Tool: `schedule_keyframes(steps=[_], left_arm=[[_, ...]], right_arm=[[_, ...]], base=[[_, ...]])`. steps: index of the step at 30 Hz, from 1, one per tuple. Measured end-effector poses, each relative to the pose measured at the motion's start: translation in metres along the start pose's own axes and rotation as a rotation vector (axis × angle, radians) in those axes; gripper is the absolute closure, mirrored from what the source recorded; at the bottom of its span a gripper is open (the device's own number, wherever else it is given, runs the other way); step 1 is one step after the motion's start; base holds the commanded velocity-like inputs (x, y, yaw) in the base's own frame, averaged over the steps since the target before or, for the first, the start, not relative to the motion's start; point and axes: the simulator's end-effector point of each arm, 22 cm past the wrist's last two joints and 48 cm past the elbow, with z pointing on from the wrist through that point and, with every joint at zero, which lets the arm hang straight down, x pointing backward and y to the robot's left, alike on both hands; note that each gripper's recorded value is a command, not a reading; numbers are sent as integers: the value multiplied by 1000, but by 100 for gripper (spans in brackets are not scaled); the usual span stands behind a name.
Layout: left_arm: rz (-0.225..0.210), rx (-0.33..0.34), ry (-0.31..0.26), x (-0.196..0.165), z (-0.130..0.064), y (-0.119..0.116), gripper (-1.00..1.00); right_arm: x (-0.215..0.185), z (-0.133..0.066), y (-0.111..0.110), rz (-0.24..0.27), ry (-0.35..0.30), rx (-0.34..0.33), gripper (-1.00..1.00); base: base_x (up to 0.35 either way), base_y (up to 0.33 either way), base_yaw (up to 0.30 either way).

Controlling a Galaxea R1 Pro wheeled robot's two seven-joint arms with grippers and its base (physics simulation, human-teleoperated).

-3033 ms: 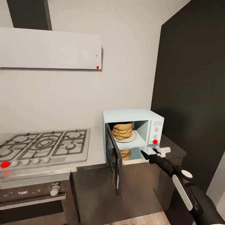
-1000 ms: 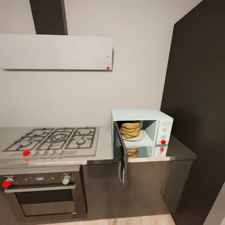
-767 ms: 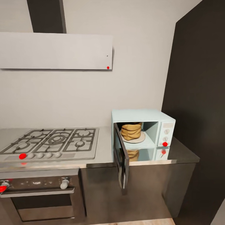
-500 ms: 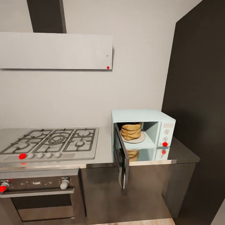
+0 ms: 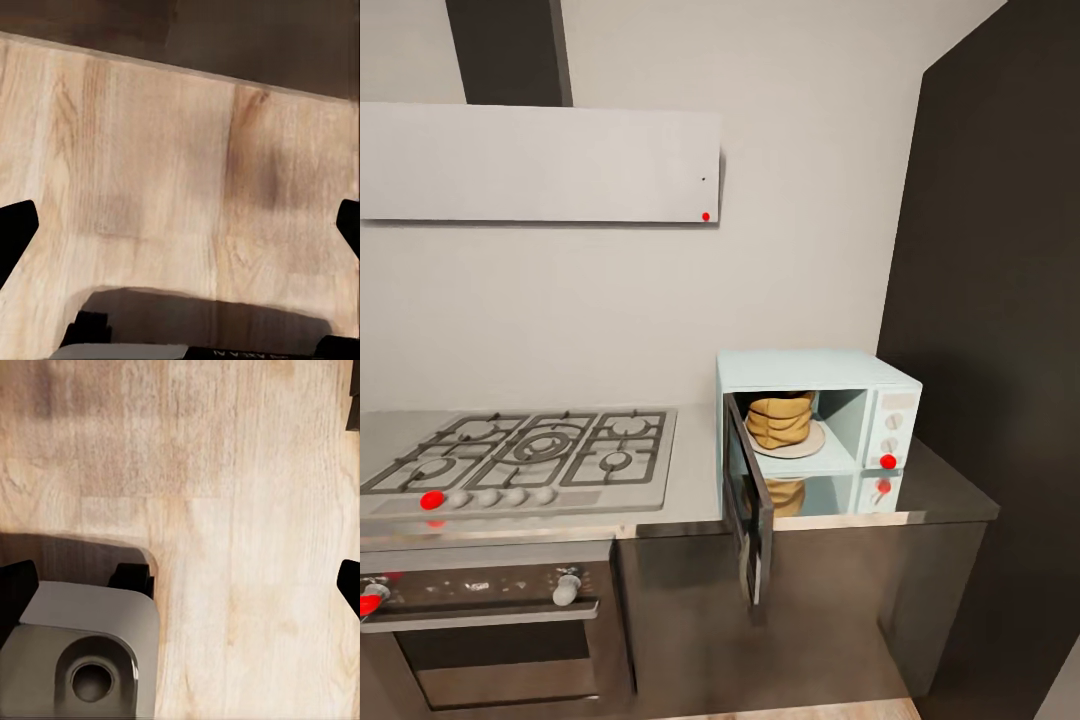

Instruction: In the kitchen, take the popcorn bag from the countertop, put it into the microwave, and heat it until the popcorn is cooked so the cooked popcorn ends up inside the bag.

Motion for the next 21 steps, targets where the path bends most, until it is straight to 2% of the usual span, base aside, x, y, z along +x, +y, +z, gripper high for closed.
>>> schedule_keyframes(steps=[2, 4, 6, 8, 11, 15, 21], left_arm=[[22, 29, -89, -46, -8, -15, -100], [43, 61, -172, -97, -24, -32, -100], [63, 90, -242, -148, -50, -50, -100], [78, 111, -282, -182, -74, -62, -100], [90, 131, -321, -220, -91, -75, -100], [105, 163, -419, -289, -114, -97, -100], [128, 214, -536, -375, -170, -128, -100]], right_arm=[[0, 0, 0, -1, -1, 1, -100], [0, 0, -1, -1, -4, 3, -100], [0, 0, -1, -1, -6, 5, -100], [0, 0, -2, -1, -7, 7, -100], [-1, 0, -2, -1, -8, 8, -100], [-1, 0, -3, -1, -8, 11, -100], [-1, 0, -4, -2, -9, 13, -100]], base=[[0, 0, 0], [0, 0, 0], [0, 0, 0], [0, 0, 0], [0, 0, 0], [0, 0, 0], [0, 0, 0]])
